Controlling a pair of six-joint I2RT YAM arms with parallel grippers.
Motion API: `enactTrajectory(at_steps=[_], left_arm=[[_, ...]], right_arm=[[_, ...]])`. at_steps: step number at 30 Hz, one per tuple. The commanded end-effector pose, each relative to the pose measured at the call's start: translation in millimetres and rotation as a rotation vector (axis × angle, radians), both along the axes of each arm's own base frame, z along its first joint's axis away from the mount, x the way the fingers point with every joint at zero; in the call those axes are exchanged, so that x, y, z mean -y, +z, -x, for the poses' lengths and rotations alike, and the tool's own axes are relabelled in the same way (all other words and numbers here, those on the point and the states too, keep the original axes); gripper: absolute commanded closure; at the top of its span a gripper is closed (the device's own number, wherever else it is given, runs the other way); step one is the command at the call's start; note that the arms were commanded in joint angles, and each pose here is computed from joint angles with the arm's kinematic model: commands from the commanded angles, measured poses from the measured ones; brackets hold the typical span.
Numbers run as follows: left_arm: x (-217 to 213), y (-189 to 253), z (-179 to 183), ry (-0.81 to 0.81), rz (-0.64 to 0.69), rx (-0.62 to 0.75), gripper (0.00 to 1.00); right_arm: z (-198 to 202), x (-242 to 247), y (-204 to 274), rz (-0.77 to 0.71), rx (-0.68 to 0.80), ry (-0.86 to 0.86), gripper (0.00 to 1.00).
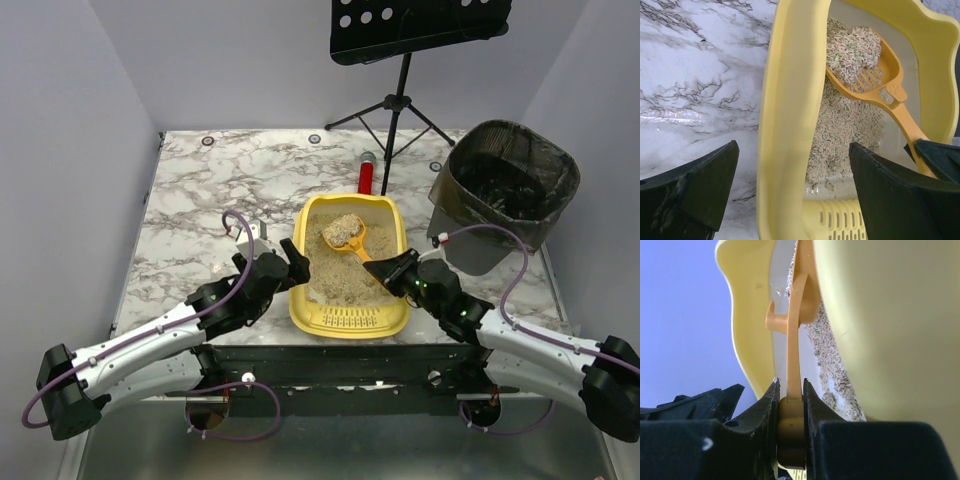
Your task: Clean the litter box
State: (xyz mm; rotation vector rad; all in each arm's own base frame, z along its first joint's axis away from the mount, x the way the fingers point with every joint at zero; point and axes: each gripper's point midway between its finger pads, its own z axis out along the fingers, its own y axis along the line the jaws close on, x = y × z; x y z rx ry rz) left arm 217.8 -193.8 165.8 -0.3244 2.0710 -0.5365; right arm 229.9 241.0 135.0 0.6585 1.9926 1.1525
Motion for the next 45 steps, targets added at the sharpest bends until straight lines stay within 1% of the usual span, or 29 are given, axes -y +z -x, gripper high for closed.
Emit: enactTrajectory(at_steps=[1,9,11,12,21,26,28,29,30,31,37,41,44,45], left_arm=[[-9,5,-2,0.034,-0.006,0.018,0.01],[-14,8,2,0.032,0.023,0.035,0.01],[-15,9,2,0.03,0.03,0.043,0.01],[-15,9,2,0.031,0.033,0.046,0.01],[-15,9,2,0.029,0.045,0.055,0.01],[-11,8,3,0.008,0.057,0.057,0.01],[-10,8,2,0.007,0.06,0.058,0.01],[-10,6,2,0.007,0.056,0.055,0.01],[-8,6,2,0.002,0.06,0.058,0.01],[-7,6,2,-0.001,0.06,0.059,0.01],[-2,-1,2,-0.019,0.052,0.044,0.01],[0,-3,1,-0.022,0.047,0.038,0.01],[1,-3,1,-0.023,0.047,0.038,0.01],[0,-4,1,-0.022,0.047,0.038,0.01]], right_arm=[[3,0,27,-0.031,0.079,0.03,0.99],[15,7,52,-0.124,0.184,0.053,0.99],[19,10,49,-0.125,0.198,0.058,0.99],[21,11,59,-0.157,0.227,0.06,0.99],[42,21,77,-0.308,0.305,0.092,0.99],[47,29,73,-0.359,0.331,0.081,0.99],[47,31,76,-0.403,0.335,0.068,0.99],[48,33,62,-0.399,0.327,0.06,0.99],[49,36,73,-0.451,0.358,0.057,0.99],[50,37,73,-0.463,0.363,0.057,0.99],[47,37,63,-0.443,0.347,0.042,0.99],[50,38,63,-0.465,0.364,0.049,0.99],[47,41,52,-0.462,0.313,0.018,0.99],[45,40,42,-0.431,0.279,0.013,0.99]])
